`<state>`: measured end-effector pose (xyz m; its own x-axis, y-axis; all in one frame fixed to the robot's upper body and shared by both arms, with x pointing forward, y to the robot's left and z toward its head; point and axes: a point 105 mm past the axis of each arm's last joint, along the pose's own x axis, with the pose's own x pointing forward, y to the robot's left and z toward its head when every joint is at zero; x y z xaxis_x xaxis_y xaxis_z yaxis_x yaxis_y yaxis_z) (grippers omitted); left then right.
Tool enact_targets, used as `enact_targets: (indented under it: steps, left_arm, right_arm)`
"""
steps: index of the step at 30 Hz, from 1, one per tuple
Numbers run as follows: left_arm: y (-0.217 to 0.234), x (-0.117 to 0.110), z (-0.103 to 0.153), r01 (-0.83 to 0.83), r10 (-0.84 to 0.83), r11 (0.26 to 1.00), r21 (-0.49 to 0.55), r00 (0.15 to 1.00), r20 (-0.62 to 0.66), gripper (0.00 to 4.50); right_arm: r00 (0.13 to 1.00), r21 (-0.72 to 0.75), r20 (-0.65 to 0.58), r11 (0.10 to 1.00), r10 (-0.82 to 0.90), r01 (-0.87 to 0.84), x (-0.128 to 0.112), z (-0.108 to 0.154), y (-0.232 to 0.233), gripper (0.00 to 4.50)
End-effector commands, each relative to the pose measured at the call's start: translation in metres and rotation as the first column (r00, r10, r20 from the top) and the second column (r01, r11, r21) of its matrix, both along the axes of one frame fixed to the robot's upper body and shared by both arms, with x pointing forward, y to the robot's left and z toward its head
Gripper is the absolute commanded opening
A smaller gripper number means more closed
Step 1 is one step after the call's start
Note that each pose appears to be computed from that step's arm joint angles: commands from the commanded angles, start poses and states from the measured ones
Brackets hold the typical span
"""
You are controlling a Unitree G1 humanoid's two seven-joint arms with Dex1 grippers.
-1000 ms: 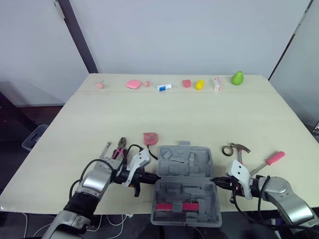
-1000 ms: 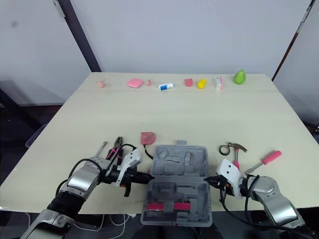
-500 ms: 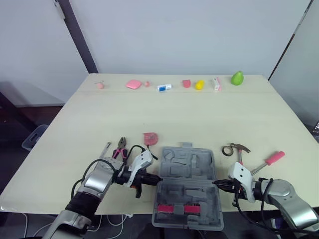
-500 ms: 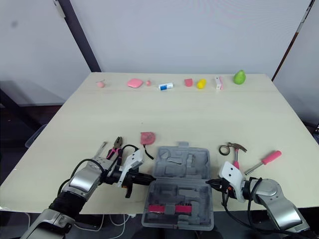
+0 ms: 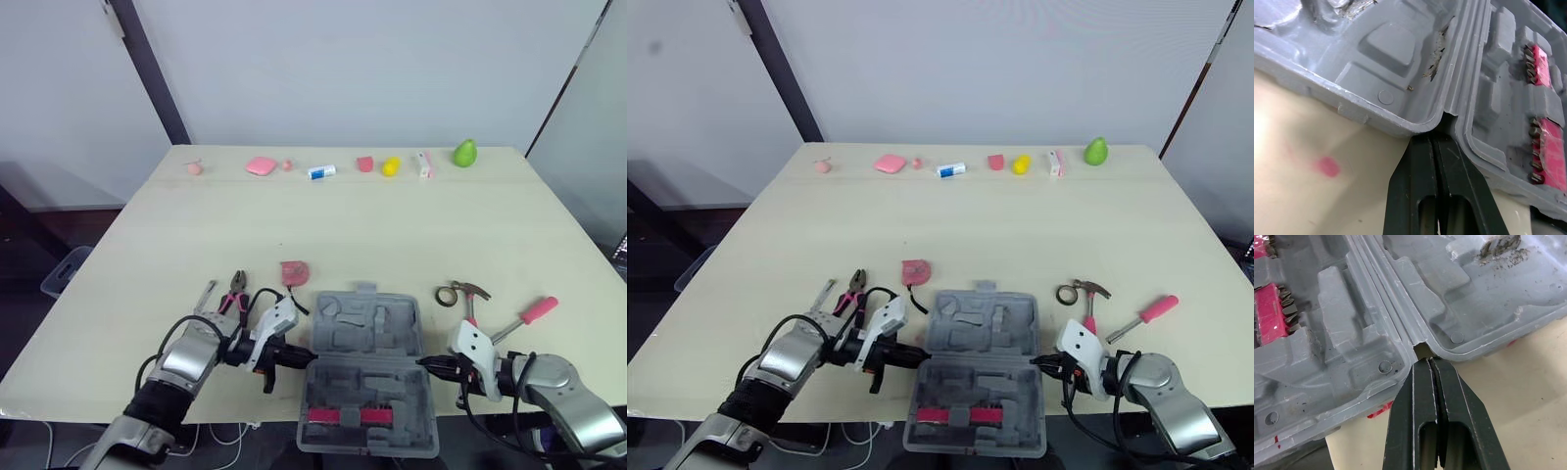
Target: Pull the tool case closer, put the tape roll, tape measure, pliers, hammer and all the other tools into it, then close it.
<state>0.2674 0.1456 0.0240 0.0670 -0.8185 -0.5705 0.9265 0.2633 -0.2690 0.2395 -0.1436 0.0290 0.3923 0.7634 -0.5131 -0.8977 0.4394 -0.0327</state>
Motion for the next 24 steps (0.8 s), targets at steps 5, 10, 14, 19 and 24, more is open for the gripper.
enact_targets:
  steps: [5, 10, 14, 19, 24]
  left_arm:
    - [-0.0017, -0.0099, -0.0058, 0.023, -0.023, 1.000, 0.009, 0.999, -0.032, 0.09]
    - [0.0003, -0.0117, -0.0067, 0.014, -0.013, 1.000, 0.013, 0.999, -0.036, 0.09]
    - [0.0001, -0.0125, -0.0065, 0.013, -0.012, 1.000, 0.010, 0.999, -0.040, 0.09]
    - [0.0026, -0.0097, -0.0100, -0.007, 0.008, 1.000, 0.019, 0.999, -0.038, 0.09]
    - [0.0056, -0.0090, -0.0124, -0.012, 0.013, 0.999, 0.031, 0.999, -0.038, 0.09]
  right_arm:
    - [0.999, 0.025, 0.009, 0.998, 0.049, -0.049, -0.0042, 0.0065, 0.0088, 0.00]
    - [0.999, 0.025, 0.005, 0.998, 0.051, -0.051, -0.0057, 0.0049, 0.0095, 0.00]
    - [0.999, 0.025, 0.006, 0.998, 0.051, -0.051, -0.0050, 0.0045, 0.0103, 0.00]
    - [0.999, 0.022, 0.011, 0.999, 0.050, -0.050, -0.0040, 0.0047, 0.0107, 0.00]
    - [0.999, 0.015, 0.034, 0.999, 0.041, -0.041, -0.0002, 0.0064, 0.0091, 0.00]
